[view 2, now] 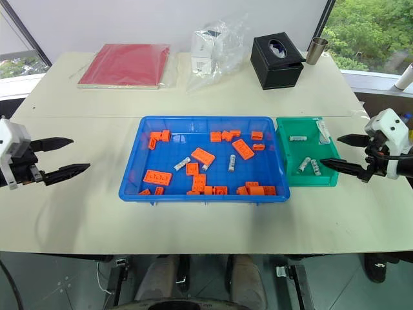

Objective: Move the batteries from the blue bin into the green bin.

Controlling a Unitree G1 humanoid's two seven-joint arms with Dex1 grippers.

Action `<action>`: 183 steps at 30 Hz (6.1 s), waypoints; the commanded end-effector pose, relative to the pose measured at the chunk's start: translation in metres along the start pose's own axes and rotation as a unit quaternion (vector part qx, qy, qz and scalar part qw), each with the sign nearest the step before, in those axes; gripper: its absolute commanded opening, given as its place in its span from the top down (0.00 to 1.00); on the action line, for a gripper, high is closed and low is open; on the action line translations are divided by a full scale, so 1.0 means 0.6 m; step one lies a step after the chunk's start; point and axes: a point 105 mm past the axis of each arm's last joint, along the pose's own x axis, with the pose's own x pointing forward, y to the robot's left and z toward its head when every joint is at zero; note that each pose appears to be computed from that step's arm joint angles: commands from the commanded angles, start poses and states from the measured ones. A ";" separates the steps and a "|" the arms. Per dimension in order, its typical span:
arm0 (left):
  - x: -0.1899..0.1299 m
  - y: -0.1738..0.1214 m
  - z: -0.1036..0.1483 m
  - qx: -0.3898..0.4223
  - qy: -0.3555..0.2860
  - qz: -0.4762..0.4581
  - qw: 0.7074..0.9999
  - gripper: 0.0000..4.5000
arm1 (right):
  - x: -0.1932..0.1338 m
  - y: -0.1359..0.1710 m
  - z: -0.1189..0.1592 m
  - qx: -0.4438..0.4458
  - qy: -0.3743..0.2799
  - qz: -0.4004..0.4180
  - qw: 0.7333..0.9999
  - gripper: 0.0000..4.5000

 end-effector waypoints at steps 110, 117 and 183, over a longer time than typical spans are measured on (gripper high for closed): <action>0.136 -0.115 0.105 0.040 -0.109 -0.195 0.974 0.00 | 0.143 -0.002 0.156 0.034 -0.053 -0.183 0.981 0.49; 0.133 -0.114 0.107 0.042 -0.109 -0.192 0.974 0.00 | 0.173 0.057 0.206 0.009 -0.093 -0.098 0.991 0.22; 0.139 -0.110 0.112 0.056 -0.102 -0.206 0.972 0.00 | 0.109 0.037 0.104 0.012 -0.024 -0.116 0.993 0.51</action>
